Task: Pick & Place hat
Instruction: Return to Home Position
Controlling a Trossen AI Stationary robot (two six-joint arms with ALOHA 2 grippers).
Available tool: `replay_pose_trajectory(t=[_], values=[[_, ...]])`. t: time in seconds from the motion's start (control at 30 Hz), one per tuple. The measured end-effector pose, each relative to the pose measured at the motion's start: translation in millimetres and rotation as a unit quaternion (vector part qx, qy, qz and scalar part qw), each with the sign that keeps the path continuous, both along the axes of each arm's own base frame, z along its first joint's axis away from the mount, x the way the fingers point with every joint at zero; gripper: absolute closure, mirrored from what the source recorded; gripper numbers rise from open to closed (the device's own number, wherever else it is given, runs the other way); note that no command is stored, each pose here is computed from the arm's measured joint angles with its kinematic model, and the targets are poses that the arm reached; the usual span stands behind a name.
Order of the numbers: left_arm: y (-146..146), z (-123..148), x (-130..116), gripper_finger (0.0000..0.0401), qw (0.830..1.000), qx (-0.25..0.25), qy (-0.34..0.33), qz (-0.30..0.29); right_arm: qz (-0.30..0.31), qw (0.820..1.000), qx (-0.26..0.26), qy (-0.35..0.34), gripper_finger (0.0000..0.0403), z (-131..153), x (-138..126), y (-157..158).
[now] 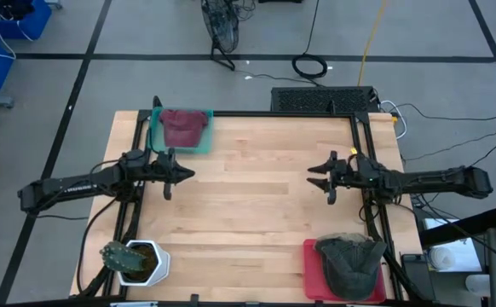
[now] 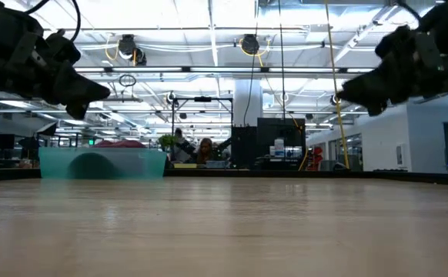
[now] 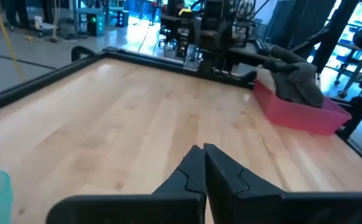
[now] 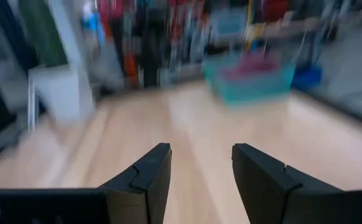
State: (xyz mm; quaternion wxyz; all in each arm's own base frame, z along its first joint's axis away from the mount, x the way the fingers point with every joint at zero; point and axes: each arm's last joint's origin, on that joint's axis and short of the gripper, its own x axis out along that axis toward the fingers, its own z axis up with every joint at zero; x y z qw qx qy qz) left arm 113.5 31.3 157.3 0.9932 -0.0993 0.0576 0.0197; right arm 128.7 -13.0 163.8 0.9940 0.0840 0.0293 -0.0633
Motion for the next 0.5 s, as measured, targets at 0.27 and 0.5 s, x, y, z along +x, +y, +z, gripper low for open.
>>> replay_pose_trajectory(t=[0.27,0.5], values=[[0.1,-2.2,-1.2,0.0389,1.0,0.015,0.013,0.006,-0.039,0.999,-0.002,-0.019,0.0248,3.0,-4.7,-1.8],[0.7,-2.8,-1.3,0.0392,0.999,0.023,0.017,0.017,-0.04,0.999,-0.009,0.009,0.0248,-2.4,-4.3,-2.0]])
